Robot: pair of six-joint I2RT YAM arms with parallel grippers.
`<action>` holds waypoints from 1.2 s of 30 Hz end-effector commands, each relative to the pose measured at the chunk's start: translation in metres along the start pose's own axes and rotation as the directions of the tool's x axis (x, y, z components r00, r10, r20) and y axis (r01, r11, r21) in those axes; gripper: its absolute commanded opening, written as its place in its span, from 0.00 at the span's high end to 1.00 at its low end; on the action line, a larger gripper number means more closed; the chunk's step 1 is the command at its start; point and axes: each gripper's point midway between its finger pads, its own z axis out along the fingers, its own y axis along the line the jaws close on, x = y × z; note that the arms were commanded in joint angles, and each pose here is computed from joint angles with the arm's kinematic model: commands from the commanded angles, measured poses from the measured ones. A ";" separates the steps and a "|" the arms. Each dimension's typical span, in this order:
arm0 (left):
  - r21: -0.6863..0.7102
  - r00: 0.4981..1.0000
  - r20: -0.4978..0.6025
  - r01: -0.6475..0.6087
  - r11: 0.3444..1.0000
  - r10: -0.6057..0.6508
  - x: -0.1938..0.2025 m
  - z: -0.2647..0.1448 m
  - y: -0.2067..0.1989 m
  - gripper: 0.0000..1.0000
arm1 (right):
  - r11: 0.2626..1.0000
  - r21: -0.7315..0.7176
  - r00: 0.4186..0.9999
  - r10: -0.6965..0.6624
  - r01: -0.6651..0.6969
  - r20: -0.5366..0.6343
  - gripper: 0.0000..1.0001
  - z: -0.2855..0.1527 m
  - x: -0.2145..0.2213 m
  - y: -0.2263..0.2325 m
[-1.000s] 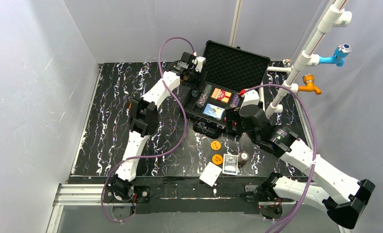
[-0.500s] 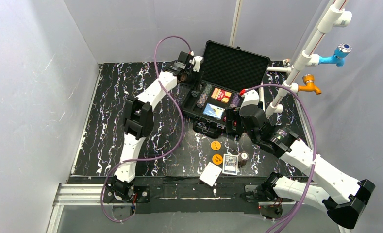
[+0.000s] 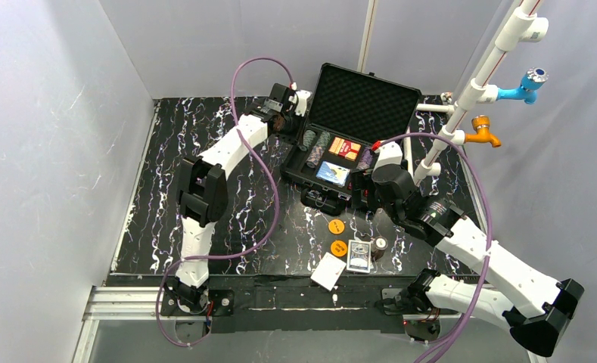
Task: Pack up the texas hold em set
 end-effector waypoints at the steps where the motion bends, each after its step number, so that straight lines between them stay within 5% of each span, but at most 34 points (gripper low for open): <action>1: -0.008 1.000 -0.005 0.002 1.000 -0.002 0.001 0.005 0.001 0.77 | 1.000 -0.004 0.999 0.016 -0.016 0.043 0.02 -0.003 -0.009 0.000; 14: -0.011 1.000 -0.004 0.022 1.000 -0.022 0.001 0.023 0.005 0.87 | 1.000 0.001 0.999 0.014 -0.014 0.044 0.01 -0.003 -0.006 -0.002; 36: 0.056 0.997 0.027 0.067 0.996 -0.068 -0.022 0.068 -0.003 0.87 | 1.000 0.018 0.998 0.014 -0.015 0.057 0.01 -0.008 -0.005 -0.009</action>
